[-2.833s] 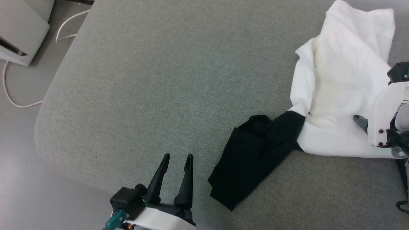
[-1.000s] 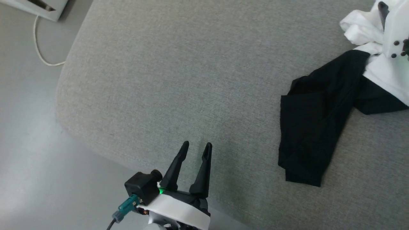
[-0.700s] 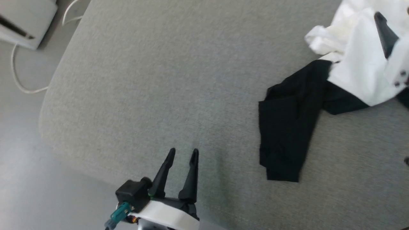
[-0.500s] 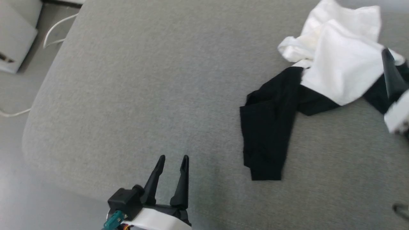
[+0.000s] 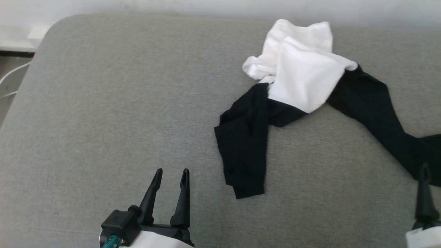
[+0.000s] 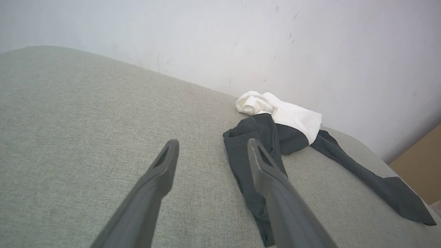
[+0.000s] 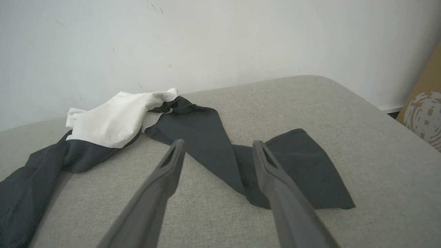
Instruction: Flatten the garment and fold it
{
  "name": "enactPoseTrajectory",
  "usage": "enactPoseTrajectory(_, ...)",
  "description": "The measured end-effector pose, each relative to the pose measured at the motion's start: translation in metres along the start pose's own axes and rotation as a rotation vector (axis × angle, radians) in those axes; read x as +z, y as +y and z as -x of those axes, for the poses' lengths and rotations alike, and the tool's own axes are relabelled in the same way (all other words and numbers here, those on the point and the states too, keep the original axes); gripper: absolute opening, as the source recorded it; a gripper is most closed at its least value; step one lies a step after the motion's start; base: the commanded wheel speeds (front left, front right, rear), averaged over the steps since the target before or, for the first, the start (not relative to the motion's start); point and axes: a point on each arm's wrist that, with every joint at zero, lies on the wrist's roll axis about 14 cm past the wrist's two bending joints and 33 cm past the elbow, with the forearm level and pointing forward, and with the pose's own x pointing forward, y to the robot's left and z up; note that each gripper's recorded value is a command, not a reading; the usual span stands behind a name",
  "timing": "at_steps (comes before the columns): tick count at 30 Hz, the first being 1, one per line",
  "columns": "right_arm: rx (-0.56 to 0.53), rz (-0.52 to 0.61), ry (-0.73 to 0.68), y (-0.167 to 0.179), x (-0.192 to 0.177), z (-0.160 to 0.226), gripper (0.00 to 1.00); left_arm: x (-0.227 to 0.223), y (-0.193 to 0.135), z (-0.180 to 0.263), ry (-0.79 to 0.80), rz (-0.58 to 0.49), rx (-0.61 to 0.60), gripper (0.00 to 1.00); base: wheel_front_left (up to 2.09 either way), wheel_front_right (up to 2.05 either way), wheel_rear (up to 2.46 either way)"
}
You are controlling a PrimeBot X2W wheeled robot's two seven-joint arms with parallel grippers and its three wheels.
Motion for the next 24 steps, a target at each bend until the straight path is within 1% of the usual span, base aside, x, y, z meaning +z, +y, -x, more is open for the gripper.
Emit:
enactPoseTrajectory(3,-0.013,-0.047,0.008,-0.002,-0.016,0.013,1.00,0.000,-0.015,-0.005,-0.004,-0.023,-0.053,1.00,0.00,0.00,0.00)
enactPoseTrajectory(7,-0.023,-0.046,0.002,-0.004,-0.020,0.021,1.00,-0.003,-0.049,-0.016,0.029,-0.059,-0.186,1.00,0.00,0.00,0.00)
enactPoseTrajectory(10,-0.037,-0.044,-0.008,-0.009,-0.019,0.020,1.00,-0.004,-0.077,-0.032,0.088,-0.139,-0.306,1.00,0.00,0.00,0.00)
enactPoseTrajectory(13,-0.035,-0.031,-0.006,-0.008,-0.021,0.015,1.00,-0.018,-0.094,-0.047,0.199,-0.244,-0.382,1.00,0.00,0.00,0.00)
enactPoseTrajectory(17,-0.030,-0.036,0.015,-0.005,-0.029,0.010,1.00,-0.046,-0.098,-0.061,0.371,-0.343,-0.402,1.00,0.00,0.00,0.00)
enactPoseTrajectory(21,-0.035,-0.043,0.025,-0.005,-0.035,0.008,1.00,-0.083,-0.091,-0.063,0.539,-0.413,-0.373,1.00,0.00,0.00,0.00)
enactPoseTrajectory(24,-0.053,-0.044,0.037,-0.011,-0.040,0.010,1.00,-0.106,-0.079,-0.064,0.628,-0.463,-0.317,1.00,0.00,0.00,0.00)
